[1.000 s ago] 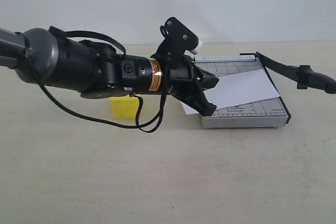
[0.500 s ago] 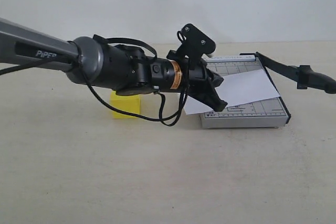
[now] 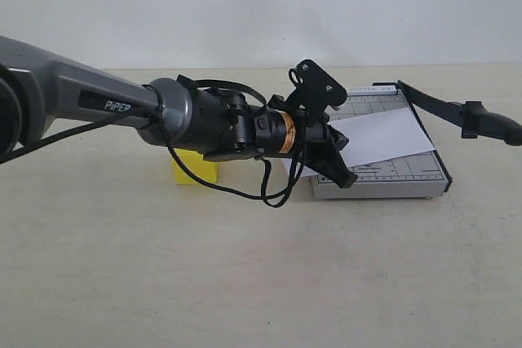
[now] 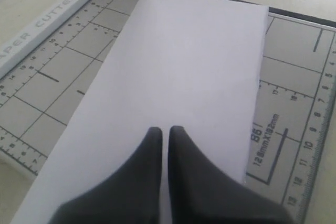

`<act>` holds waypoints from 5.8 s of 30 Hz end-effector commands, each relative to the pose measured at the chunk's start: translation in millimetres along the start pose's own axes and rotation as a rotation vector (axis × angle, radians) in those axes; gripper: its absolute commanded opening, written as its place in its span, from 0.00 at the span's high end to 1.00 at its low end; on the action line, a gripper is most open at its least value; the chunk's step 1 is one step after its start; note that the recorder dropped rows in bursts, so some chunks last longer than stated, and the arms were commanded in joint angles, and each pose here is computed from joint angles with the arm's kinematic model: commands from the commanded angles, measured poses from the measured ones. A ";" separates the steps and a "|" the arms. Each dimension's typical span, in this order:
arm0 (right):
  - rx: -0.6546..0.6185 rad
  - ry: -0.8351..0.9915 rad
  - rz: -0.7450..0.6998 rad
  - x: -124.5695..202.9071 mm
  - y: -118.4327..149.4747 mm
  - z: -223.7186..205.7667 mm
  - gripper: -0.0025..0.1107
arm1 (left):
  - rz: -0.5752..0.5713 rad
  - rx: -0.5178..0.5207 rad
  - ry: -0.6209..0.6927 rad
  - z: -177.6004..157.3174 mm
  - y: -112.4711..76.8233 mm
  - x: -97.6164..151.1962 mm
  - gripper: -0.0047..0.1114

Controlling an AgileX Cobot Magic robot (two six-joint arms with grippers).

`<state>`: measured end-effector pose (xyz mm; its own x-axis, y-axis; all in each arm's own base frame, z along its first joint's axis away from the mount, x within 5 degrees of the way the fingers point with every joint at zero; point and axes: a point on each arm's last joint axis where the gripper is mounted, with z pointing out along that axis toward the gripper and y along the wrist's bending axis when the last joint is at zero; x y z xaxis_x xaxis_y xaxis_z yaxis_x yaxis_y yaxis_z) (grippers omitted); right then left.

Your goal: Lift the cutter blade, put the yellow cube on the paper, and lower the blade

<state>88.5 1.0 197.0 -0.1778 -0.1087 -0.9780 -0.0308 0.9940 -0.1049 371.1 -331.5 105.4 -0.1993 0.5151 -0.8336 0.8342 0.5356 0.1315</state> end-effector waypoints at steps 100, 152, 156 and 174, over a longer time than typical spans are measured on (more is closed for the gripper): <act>0.011 -0.083 0.017 -4.6 -1.1 -7.7 0.98 | -0.802 -0.595 0.360 -145.1 49.5 2.5 0.32; 0.014 -0.080 0.065 -4.3 -1.5 -7.7 0.98 | -0.761 -0.591 0.428 -95.8 65.8 32.8 0.68; 0.014 -0.080 0.065 -4.3 -1.5 -7.7 0.98 | -0.721 -0.576 0.428 -99.4 64.4 26.9 0.89; 0.016 -0.109 0.067 -6.2 -1.9 -10.5 0.98 | -0.057 -0.246 0.233 -108.7 -32.8 -85.9 0.92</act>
<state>80.7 0.0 203.0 -0.0918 -0.0432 -0.9948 -0.0095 0.9991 -0.0425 314.9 -303.2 227.2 -0.4488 0.5769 -0.6825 0.6199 0.7510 0.2273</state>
